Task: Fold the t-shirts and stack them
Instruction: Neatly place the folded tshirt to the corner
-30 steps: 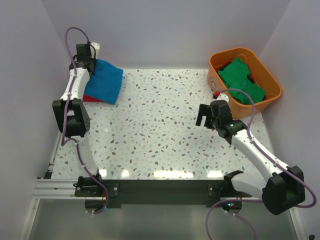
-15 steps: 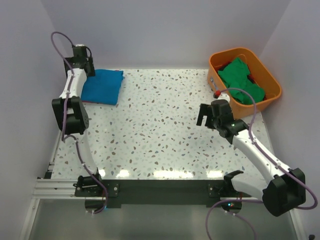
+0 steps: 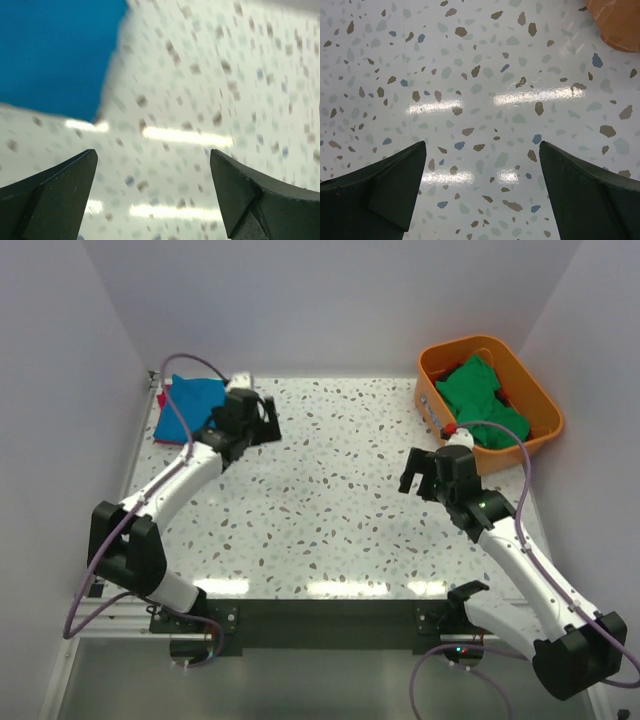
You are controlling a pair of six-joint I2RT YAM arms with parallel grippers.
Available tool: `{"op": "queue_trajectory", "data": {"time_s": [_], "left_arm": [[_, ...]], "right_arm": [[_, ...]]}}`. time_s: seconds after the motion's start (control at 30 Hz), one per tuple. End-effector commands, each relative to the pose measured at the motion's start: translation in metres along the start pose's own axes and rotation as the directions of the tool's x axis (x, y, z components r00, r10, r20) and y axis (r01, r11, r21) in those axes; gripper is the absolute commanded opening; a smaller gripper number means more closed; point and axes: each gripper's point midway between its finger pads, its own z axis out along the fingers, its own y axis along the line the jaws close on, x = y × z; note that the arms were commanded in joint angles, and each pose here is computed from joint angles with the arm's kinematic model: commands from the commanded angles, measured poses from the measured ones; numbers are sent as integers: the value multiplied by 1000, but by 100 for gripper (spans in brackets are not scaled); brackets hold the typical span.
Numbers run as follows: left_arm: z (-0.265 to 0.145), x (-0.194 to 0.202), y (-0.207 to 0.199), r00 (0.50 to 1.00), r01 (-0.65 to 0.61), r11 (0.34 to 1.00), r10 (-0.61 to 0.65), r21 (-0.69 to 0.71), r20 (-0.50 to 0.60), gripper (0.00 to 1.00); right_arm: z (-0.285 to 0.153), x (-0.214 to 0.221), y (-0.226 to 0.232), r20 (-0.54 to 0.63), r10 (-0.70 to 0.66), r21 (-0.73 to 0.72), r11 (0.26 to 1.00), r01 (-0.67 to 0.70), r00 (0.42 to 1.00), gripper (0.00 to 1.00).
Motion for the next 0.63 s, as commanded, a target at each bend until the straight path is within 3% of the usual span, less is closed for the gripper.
{"op": "queue_trajectory", "data": {"time_s": [0.0,0.03,0.27,0.43,0.6], "left_arm": [[-17,72,-20,995,65,997,-61,39,-82,100],[-24,107,-28,990,35,996,-24,77,-139,100],[-74,193,-20,969,-12,998,26,58,-247,100],[-86,205,30,971,-19,992,-10,-121,-237,100],[-91,188,22,984,-6,999,-3,-51,-179,100]], "right_arm": [[-3,-1,3,16,20,-26,999,-20,1000,99],[-4,-1,2,21,21,-24,1000,-21,1000,99],[2,16,-10,11,42,14,999,-42,999,99],[3,19,-9,26,43,-4,999,-43,999,99],[3,18,0,52,62,-68,996,-59,997,99]]}}
